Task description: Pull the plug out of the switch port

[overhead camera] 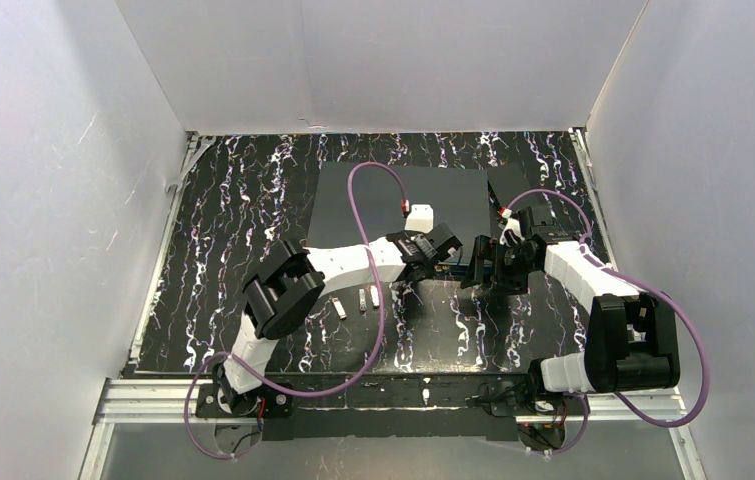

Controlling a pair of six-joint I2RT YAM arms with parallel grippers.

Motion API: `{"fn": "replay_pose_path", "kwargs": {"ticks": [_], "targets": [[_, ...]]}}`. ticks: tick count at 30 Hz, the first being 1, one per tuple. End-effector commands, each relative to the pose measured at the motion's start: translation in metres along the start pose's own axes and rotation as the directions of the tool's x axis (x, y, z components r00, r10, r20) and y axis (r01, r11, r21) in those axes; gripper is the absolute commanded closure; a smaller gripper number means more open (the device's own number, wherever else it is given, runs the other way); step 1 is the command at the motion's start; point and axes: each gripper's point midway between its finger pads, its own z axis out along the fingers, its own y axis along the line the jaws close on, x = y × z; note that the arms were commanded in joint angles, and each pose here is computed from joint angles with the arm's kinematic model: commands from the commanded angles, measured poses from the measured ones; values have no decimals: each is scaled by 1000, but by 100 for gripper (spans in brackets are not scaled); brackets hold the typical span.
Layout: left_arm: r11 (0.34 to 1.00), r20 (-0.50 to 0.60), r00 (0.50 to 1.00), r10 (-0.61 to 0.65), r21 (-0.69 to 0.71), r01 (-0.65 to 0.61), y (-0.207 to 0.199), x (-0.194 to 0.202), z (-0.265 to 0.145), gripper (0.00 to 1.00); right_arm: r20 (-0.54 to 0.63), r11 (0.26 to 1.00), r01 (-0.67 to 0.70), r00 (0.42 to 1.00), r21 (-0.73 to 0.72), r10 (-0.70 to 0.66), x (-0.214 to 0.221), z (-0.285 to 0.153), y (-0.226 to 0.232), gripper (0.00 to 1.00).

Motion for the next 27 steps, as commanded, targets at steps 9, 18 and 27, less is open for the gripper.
{"fn": "replay_pose_path", "kwargs": {"ticks": [9,18,27], "targets": [[998,81,995,-61,-26,63,8,-29,13,88,10,1000,16,1000,-8,-16,-2,0,0,0],[998,81,996,-43,-32,46,13,-25,7,100,9,1000,15,1000,-9,-15,-2,0,0,0],[999,102,995,4,-36,0,12,-15,-7,100,9,1000,16,1000,-9,-16,-2,0,0,0]]}}
